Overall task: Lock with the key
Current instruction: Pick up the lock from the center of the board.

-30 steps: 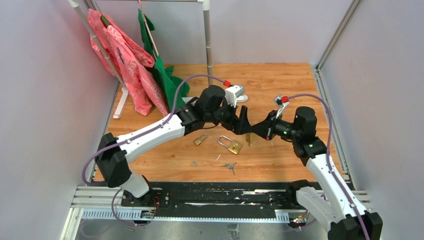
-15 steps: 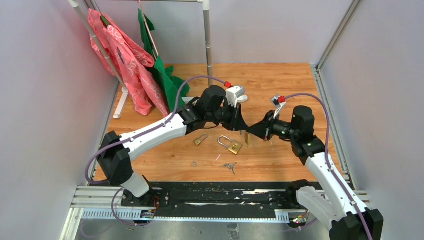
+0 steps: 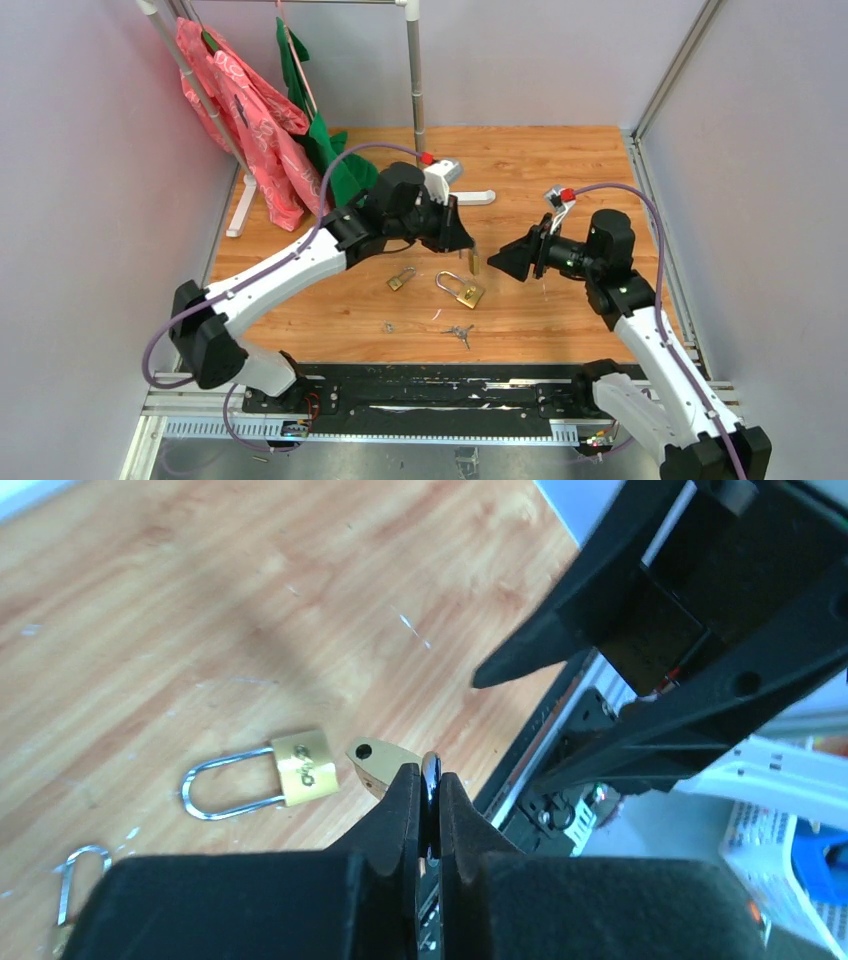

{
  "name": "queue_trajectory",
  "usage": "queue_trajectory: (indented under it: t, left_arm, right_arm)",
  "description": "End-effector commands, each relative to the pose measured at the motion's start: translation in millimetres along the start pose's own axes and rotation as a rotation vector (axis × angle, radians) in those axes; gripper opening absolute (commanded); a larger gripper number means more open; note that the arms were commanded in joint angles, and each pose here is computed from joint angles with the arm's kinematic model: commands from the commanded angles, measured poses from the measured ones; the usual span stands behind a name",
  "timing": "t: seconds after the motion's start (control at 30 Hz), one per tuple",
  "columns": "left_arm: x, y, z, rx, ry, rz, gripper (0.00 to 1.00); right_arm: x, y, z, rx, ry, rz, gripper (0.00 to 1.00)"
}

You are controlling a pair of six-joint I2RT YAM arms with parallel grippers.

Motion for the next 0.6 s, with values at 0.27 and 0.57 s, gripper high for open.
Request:
queue_trajectory:
  t: [0.27, 0.57]
  left_arm:
    - [-80.4, -1.4, 63.6, -0.191, -0.337, 0.192, 0.0]
    - [-101.5, -1.9, 75.7, -0.269, -0.415, 0.24, 0.0]
  right_arm:
    - [-11.7, 55.7, 25.3, -0.286, -0.489, 0.09, 0.64]
    - [27.8, 74.2, 17.4, -0.486, -0.596, -0.021, 0.66]
Point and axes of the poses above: each gripper's point midway between its finger pads, its own x axis out along the fingers, its own y axis along the line the jaws close on, z = x × y, the point moved 3 cm from there along -x, back along the fingers, and after that the axes turned 11 degrees about x, right-handed, at the moved point
